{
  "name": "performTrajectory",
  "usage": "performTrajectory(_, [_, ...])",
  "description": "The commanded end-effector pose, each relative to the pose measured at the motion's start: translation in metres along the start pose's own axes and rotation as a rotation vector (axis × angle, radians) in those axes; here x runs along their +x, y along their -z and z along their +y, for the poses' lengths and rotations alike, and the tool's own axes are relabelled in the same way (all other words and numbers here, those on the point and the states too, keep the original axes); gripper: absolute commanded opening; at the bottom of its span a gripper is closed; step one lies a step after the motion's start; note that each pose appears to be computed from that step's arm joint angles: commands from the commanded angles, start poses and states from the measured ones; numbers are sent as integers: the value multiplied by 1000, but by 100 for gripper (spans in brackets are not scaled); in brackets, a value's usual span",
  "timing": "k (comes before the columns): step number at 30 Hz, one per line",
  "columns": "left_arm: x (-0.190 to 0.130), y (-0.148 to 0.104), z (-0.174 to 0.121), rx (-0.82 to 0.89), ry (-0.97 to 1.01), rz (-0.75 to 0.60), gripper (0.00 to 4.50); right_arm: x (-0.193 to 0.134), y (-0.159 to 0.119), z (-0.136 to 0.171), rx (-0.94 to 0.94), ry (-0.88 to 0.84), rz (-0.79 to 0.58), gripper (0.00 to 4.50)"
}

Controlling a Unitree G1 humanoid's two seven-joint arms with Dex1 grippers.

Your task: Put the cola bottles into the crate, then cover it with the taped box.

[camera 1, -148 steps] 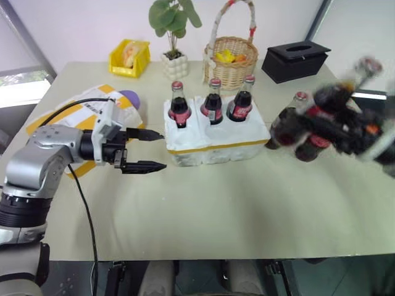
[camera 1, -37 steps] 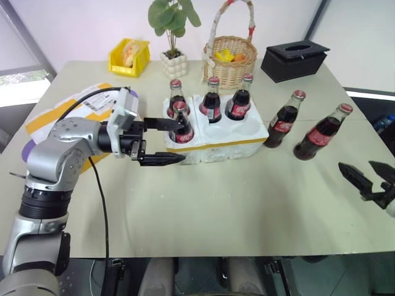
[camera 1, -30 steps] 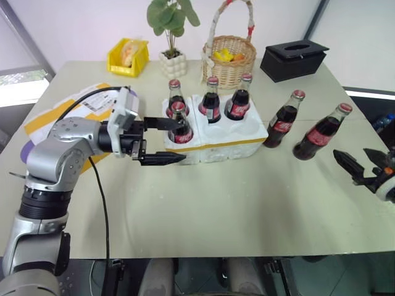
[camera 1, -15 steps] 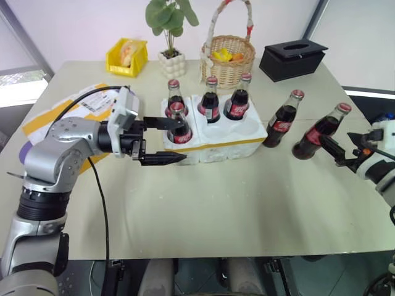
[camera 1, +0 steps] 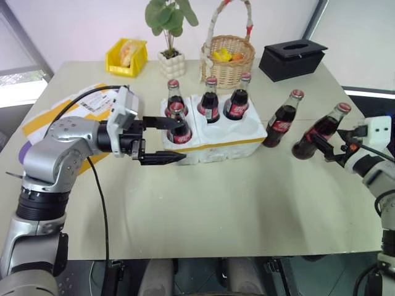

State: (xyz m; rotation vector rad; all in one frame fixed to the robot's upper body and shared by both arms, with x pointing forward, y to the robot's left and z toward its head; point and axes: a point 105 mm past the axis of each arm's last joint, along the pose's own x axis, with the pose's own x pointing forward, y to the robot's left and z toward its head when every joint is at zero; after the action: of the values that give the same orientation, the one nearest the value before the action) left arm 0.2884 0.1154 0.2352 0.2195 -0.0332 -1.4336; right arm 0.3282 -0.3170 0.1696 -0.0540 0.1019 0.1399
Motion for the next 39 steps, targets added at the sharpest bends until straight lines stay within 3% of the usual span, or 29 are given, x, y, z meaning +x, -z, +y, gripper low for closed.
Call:
performTrajectory(1, [-3,-13,-1,54,-4,-13,450,2,-13,4,-68,-14,-57,447])
performTrajectory(7, [-4,-14,-2,57,-3,-8,450,3,-11,13,-102,-42,-52,447])
performTrajectory(19, [-3,-14,-2,66,2,-6,450,13,-9,-2,34,31,-47,447])
performTrajectory(22, [-3,-15,-2,68,-1,-7,450,14,-8,-2,50,31,-41,366])
performTrajectory(24, [-3,-15,-2,69,-3,-7,450,15,-5,-2,58,32,-35,266])
performTrajectory(31, [-4,-15,-1,69,-9,-7,450,12,-8,1,43,23,-35,264])
performTrajectory(39, [-8,-12,0,51,-27,-3,450,-8,-57,24,-98,-34,-147,264])
